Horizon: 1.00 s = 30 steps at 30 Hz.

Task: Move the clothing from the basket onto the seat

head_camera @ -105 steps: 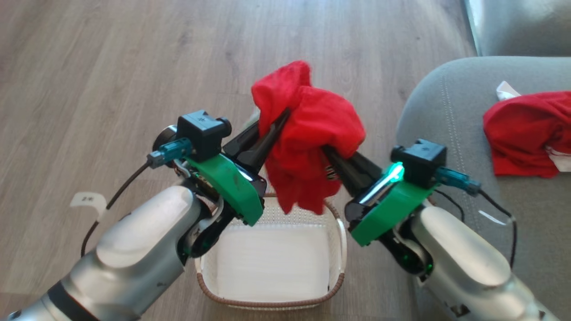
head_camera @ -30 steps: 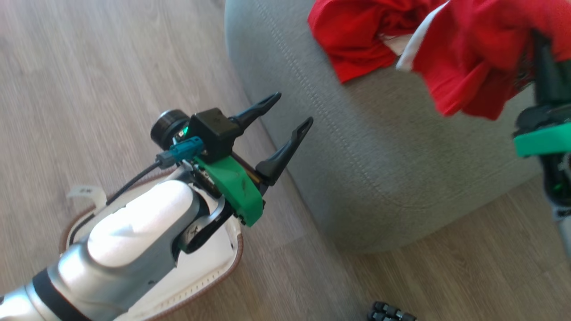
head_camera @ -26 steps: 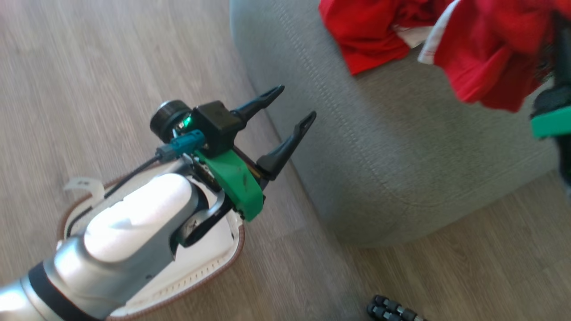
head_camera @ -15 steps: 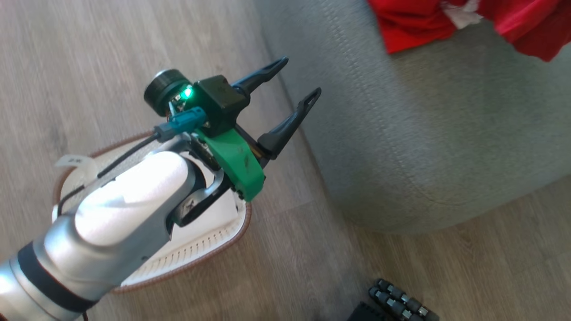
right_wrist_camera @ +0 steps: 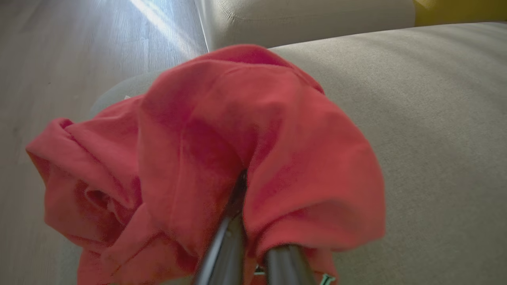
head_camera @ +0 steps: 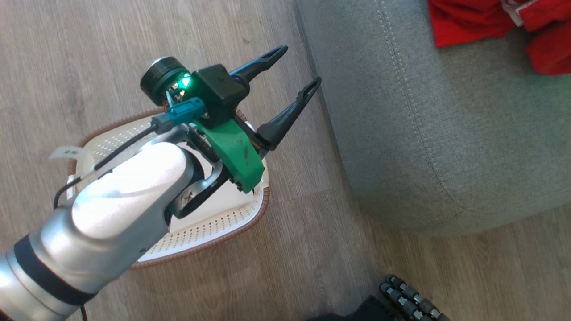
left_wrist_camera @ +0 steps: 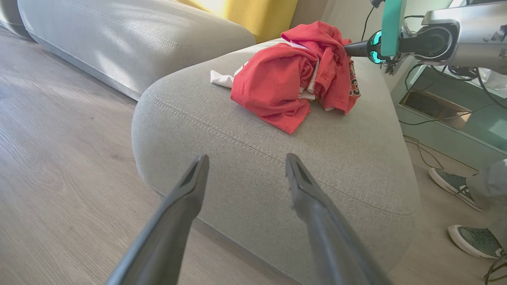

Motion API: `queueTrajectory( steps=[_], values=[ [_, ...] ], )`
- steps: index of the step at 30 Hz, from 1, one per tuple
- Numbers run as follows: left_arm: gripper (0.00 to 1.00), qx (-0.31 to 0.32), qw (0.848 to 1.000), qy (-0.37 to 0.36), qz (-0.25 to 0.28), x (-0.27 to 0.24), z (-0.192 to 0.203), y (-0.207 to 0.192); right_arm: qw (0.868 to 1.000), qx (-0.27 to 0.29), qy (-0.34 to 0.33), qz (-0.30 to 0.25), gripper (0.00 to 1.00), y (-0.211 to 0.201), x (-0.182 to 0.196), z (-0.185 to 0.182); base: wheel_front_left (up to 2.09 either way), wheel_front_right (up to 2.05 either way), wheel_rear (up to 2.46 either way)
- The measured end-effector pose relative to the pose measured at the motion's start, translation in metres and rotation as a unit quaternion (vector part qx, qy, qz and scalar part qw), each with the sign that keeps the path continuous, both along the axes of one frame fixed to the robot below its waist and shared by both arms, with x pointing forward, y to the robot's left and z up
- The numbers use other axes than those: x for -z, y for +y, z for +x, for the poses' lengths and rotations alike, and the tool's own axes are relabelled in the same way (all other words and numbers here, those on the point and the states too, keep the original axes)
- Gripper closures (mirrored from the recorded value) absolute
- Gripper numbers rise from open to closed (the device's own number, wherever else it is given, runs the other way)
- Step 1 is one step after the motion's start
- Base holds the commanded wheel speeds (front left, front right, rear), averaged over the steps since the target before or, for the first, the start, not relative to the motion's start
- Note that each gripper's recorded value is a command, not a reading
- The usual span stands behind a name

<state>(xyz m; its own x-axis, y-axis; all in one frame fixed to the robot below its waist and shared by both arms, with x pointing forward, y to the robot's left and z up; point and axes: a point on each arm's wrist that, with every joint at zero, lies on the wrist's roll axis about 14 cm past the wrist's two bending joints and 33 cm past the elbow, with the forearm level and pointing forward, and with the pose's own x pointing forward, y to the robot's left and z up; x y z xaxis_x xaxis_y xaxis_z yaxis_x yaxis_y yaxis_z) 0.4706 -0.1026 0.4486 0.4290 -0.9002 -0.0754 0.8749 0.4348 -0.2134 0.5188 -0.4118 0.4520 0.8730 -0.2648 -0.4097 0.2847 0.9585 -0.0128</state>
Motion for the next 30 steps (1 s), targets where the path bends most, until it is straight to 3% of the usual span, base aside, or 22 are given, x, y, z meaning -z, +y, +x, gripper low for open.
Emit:
queueTrajectory(
  steps=[5, 6, 8, 9, 10, 18, 26, 30],
  values=[
    [0.0, -0.004, 1.0, -0.005, 0.0, -0.004, 0.0, 0.001, 0.999, 0.006, 0.05, 0.015, 1.0, -0.005, 0.009, -0.009, 0.0, 0.0, 0.0],
    [0.0, -0.004, 1.0, -0.006, 0.0, -0.006, 0.0, 0.001, 0.998, 0.007, 0.056, 0.02, 0.95, -0.004, 0.009, -0.01, 0.0, 0.0, 0.0],
    [0.0, -0.005, 1.0, -0.011, -0.003, -0.009, 0.0, 0.001, 0.998, 0.006, 0.063, 0.025, 0.38, -0.004, 0.009, -0.013, 0.0, 0.0, 0.0],
    [0.0, -0.005, 1.0, -0.012, -0.002, -0.01, 0.0, 0.001, 0.998, 0.006, 0.064, 0.026, 0.04, -0.004, 0.008, -0.014, 0.0, 0.0, 0.0],
    [0.0, -0.005, 1.0, -0.014, -0.002, -0.011, 0.0, 0.001, 0.998, 0.005, 0.064, 0.027, 0.0, -0.004, 0.007, -0.015, 0.0, 0.0, 0.0],
    [0.0, -0.007, 0.999, -0.032, -0.007, -0.028, -0.002, -0.001, 0.997, -0.007, 0.076, 0.033, 0.0, -0.001, -0.006, -0.027, 0.0, 0.0, 0.0],
    [0.0, -0.009, 0.999, -0.047, -0.014, -0.053, -0.02, -0.003, 0.991, 0.009, 0.126, 0.035, 0.0, -0.019, -0.015, -0.082, 0.0, 0.0, 0.0],
    [0.0, -0.013, 0.998, -0.053, -0.017, -0.064, -0.031, -0.002, 0.995, 0.004, 0.102, 0.018, 0.0, -0.025, -0.039, -0.094, 0.0, 0.0, 0.0]
  ],
)
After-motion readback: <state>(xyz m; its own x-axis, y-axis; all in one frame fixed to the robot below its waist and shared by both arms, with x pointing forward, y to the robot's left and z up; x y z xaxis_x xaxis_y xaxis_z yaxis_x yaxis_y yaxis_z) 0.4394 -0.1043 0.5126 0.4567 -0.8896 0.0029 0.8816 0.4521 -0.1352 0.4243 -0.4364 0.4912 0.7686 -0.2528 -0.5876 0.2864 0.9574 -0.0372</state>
